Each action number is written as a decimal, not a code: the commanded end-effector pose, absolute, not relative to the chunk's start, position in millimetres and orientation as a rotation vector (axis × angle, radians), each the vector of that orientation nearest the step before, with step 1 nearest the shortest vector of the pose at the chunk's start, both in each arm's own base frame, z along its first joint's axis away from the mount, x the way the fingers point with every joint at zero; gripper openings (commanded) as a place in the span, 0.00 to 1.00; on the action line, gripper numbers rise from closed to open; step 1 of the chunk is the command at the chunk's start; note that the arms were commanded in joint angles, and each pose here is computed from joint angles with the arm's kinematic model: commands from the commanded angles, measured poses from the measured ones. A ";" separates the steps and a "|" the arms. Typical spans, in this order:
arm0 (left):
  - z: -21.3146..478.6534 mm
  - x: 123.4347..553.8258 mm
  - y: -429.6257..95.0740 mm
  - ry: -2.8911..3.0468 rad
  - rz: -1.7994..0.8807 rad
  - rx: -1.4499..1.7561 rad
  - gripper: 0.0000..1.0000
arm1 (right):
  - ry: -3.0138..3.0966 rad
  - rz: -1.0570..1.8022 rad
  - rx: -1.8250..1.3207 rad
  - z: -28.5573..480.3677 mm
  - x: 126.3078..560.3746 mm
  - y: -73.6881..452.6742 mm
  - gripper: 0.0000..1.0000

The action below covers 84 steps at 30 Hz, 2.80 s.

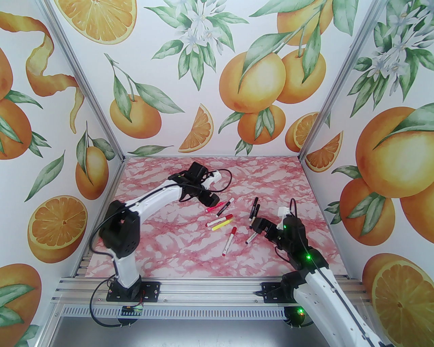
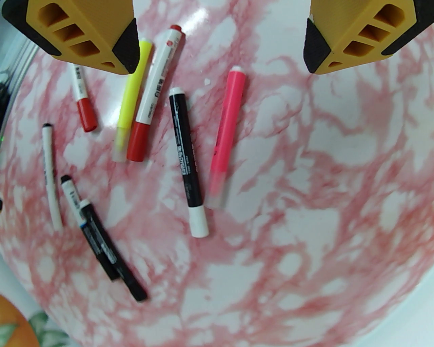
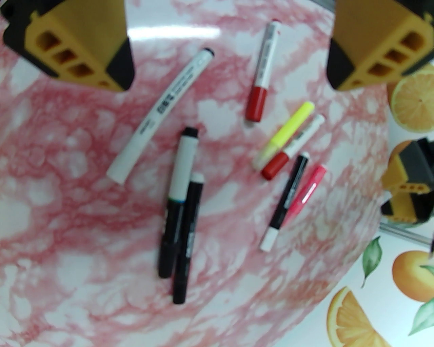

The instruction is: Open the pen caps

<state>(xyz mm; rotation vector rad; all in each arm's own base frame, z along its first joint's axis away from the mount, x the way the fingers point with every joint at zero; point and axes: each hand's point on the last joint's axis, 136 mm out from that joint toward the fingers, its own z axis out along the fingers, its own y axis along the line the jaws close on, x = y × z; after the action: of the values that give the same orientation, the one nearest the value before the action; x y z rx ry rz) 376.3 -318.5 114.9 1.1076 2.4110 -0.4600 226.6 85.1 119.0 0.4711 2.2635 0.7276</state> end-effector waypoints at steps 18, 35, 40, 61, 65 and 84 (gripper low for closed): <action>54.8 387.8 -334.6 2.589 -0.282 1.432 0.56 | 2.317 0.785 0.494 101.7 213.8 91.9 1.00; 32.0 379.1 -337.0 2.657 -0.316 1.507 0.45 | 2.323 0.801 0.511 96.0 214.0 93.4 1.00; 26.4 381.4 -336.9 2.651 -0.257 1.523 0.39 | 2.340 0.799 0.515 92.2 214.6 94.2 1.00; 24.6 392.7 -344.6 2.564 -0.038 1.554 0.11 | 2.423 0.724 0.592 79.1 213.4 87.5 1.00; 41.4 397.0 -349.0 2.539 -0.072 1.510 0.11 | 2.440 0.738 0.611 76.0 214.6 90.5 1.00; 185.5 336.1 -319.9 2.365 -0.700 0.869 0.14 | 2.416 0.884 0.618 73.5 243.6 118.1 1.00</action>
<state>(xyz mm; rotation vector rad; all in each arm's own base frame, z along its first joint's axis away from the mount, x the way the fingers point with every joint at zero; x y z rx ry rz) 344.7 -303.8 162.5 0.9835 2.4652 -0.5143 230.8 108.5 59.2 0.6378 2.4667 0.8159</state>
